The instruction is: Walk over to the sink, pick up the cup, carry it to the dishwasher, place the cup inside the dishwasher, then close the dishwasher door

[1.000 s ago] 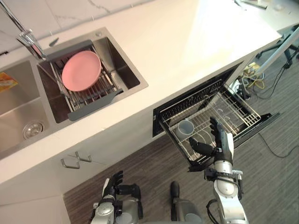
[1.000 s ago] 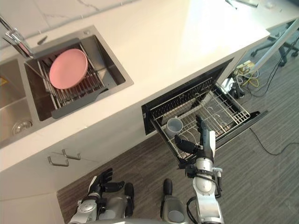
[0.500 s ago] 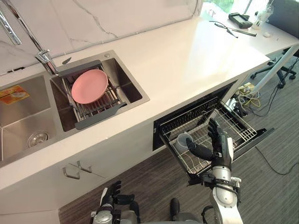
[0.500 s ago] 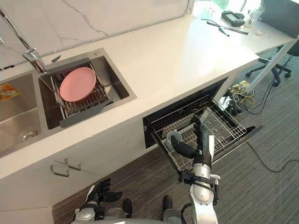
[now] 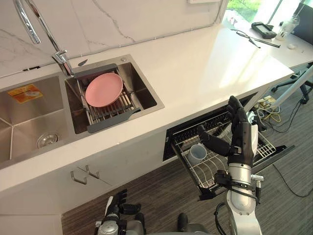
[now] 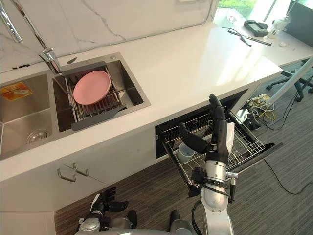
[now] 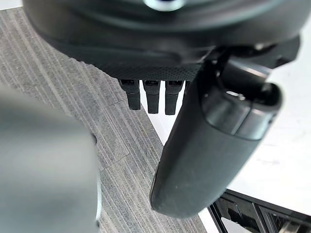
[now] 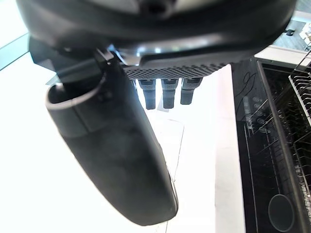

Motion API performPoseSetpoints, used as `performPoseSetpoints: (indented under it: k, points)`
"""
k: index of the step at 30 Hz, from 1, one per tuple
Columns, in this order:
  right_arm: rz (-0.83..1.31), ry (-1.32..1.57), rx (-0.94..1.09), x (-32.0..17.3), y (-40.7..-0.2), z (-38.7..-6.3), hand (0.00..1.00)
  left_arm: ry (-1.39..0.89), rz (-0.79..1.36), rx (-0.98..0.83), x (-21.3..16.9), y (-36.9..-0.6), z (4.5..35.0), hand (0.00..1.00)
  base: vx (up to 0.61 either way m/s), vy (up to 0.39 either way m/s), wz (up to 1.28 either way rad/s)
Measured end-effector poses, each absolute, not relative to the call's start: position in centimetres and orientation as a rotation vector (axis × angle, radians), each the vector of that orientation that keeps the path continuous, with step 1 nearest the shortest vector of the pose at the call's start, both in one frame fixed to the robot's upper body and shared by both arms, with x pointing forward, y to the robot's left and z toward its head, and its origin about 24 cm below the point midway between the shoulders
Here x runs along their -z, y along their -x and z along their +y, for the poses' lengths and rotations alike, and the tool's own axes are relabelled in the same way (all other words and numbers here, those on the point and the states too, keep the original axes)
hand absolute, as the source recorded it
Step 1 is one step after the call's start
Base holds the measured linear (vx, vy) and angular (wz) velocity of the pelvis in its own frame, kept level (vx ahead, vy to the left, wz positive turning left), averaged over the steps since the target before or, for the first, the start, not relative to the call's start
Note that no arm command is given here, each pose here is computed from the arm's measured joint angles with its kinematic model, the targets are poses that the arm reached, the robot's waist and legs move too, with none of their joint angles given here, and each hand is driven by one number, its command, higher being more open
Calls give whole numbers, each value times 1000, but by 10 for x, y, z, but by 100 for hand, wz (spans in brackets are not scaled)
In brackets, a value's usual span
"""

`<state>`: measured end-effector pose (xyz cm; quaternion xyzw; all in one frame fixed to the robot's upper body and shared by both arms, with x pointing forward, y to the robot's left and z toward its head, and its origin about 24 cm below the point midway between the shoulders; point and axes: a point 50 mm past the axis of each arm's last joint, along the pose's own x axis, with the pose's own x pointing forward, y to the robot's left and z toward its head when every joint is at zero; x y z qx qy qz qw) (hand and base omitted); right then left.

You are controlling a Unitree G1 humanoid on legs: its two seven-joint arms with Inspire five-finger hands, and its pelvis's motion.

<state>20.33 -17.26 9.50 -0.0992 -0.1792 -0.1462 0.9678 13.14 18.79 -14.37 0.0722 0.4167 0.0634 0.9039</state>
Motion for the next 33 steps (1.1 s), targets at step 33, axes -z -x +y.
performPoseSetpoints:
  k: [33]
  points:
    - [-384,411,301,-108,-239,-202,90,-70,938,-162,150,-114,190,90,172,31,41]
